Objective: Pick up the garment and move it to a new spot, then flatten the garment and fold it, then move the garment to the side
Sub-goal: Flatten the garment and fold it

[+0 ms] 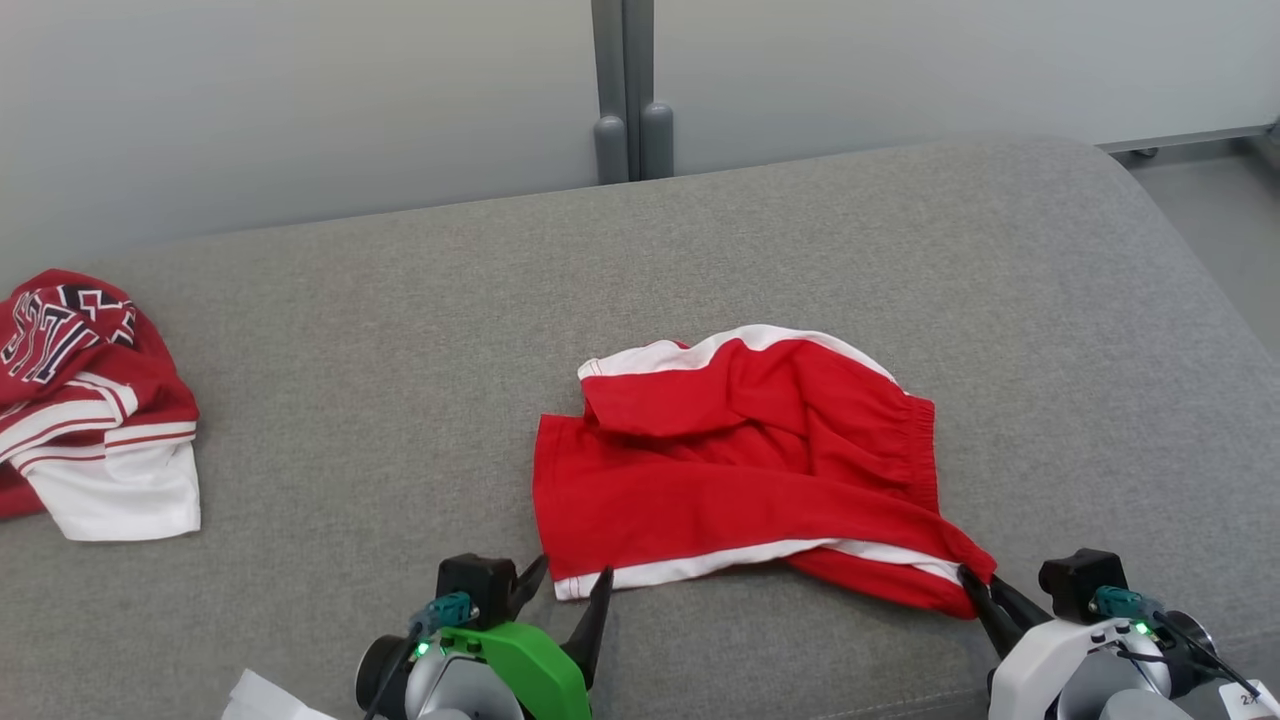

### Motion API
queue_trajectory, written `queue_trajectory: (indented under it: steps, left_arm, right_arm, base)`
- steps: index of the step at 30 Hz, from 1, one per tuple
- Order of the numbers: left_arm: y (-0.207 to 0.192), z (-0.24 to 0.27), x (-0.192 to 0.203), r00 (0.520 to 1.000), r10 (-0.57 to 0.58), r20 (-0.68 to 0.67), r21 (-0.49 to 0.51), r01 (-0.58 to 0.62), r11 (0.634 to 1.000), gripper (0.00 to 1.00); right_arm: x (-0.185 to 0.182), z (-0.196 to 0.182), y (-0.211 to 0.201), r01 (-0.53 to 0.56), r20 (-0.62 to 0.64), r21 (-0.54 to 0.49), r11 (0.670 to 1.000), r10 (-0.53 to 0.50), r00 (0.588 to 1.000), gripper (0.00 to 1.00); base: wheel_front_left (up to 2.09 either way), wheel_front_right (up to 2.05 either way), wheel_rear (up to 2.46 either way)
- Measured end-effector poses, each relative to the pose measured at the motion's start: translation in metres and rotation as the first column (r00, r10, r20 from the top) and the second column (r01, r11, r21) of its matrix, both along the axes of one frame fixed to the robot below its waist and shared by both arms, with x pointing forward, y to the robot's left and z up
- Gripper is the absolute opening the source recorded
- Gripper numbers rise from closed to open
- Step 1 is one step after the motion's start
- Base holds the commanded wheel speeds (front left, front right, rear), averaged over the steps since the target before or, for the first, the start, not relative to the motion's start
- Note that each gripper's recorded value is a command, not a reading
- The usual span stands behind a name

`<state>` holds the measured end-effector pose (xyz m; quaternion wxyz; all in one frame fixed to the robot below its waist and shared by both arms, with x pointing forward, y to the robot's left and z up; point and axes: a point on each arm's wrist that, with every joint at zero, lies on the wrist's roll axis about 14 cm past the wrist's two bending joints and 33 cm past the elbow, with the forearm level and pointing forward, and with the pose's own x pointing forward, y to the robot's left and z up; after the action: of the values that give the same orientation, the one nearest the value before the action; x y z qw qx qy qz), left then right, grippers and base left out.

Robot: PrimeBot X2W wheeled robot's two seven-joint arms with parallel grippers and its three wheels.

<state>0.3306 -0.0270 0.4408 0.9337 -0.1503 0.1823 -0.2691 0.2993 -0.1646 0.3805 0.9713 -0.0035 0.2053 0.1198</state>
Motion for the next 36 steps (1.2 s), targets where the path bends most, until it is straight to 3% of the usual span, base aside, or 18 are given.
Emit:
queue_trajectory:
  steps: [12, 21, 28, 36]
  left_arm:
    - [-0.001, -0.035, -0.012, 0.993, -0.049, -0.107, 0.082, 0.058, 0.995, 1.00]
    - [-0.008, -0.026, 0.000, 0.996, -0.078, -0.043, 0.087, 0.082, 0.993, 1.00]
    - [-0.008, -0.042, -0.008, 0.991, -0.110, -0.079, 0.123, 0.119, 0.985, 1.00]
    - [0.004, -0.054, -0.005, 0.993, -0.068, -0.098, 0.151, 0.082, 0.985, 1.00]
  right_arm:
    - [-0.001, 0.005, -0.011, 0.043, 0.021, 0.007, 0.999, -0.043, 0.999, 0.00]
    - [0.002, 0.007, -0.010, 0.047, 0.028, 0.014, 0.999, -0.047, 0.998, 0.00]
    - [0.003, 0.007, -0.008, 0.048, 0.027, 0.021, 0.999, -0.049, 0.998, 0.00]
    - [0.004, 0.007, -0.007, 0.048, 0.025, 0.023, 0.999, -0.049, 0.998, 0.00]
  base:
    - [0.00, 0.00, 0.00]
    - [0.00, 0.00, 0.00]
    - [0.00, 0.00, 0.00]
    - [0.00, 0.00, 0.00]
